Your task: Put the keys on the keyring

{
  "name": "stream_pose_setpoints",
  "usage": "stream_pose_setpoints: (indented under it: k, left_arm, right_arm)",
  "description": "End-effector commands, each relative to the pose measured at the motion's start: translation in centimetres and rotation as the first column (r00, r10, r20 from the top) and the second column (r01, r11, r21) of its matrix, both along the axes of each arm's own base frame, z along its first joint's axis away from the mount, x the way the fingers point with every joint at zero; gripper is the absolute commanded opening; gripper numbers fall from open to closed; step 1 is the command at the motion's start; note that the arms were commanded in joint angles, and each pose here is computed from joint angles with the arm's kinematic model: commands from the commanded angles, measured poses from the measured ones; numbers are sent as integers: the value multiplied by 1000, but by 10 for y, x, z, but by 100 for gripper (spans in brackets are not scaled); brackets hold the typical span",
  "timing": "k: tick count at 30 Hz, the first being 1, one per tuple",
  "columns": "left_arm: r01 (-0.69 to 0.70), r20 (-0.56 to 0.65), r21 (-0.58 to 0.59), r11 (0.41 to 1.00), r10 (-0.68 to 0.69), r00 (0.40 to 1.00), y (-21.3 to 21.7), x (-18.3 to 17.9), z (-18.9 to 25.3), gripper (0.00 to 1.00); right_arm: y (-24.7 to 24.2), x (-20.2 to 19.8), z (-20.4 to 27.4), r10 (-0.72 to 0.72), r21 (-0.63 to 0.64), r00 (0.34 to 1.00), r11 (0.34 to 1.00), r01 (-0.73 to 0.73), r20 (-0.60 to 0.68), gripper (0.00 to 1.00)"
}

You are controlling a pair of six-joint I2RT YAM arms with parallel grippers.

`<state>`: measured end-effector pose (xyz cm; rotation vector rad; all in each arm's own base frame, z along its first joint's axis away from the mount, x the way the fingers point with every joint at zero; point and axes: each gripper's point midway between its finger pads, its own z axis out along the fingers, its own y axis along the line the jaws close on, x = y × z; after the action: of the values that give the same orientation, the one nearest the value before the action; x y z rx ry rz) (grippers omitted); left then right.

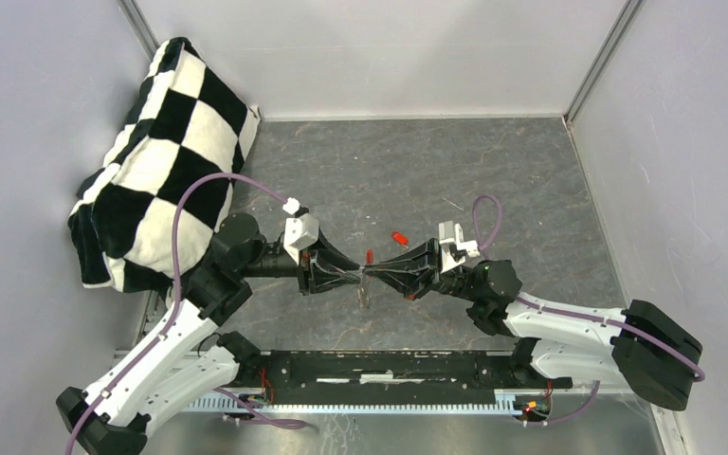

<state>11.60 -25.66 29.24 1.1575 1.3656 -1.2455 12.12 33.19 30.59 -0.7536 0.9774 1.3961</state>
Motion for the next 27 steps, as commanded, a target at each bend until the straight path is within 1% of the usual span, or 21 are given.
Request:
stream_pose_setpoints:
  k: [1, 5, 11, 14, 15, 22, 24, 27]
  left_arm:
    - [39, -44, -53, 998, -41, 998, -3, -7, 13, 37]
    - [56, -45, -46, 997, -58, 997, -3, -10, 9, 30]
    - [66, -46, -20, 998, -67, 997, 0, -14, -2, 29]
    - [54, -34, -25, 998, -55, 998, 0, -11, -2, 19]
    - [47, -37, -28, 999, -48, 998, -1, -10, -1, 18]
    - [16, -34, -71, 997, -19, 999, -4, -3, 12, 11]
    - [10, -35, -80, 997, -13, 999, -4, -2, 15, 7]
    - [3, -35, -88, 996, -6, 999, -4, -1, 20, 6]
  right_arm:
    - [-4, -2, 29, -9, 89, 999, 996, 5, 42, 1]
    - [-5, -2, 29, -13, 92, 999, 996, 9, 43, 0]
    - [-7, -2, 32, -19, 102, 999, 995, 14, 41, 1]
    - [-7, -3, 32, -11, 106, 999, 994, 7, 39, 1]
    - [-7, -3, 32, -8, 107, 999, 994, 4, 38, 1]
    - [-4, -7, 29, 16, 109, 1000, 994, -19, 27, 1]
    - [-3, -7, 28, 23, 106, 999, 994, -26, 29, 1]
    - [-2, -9, 25, 27, 98, 999, 995, -30, 35, 1]
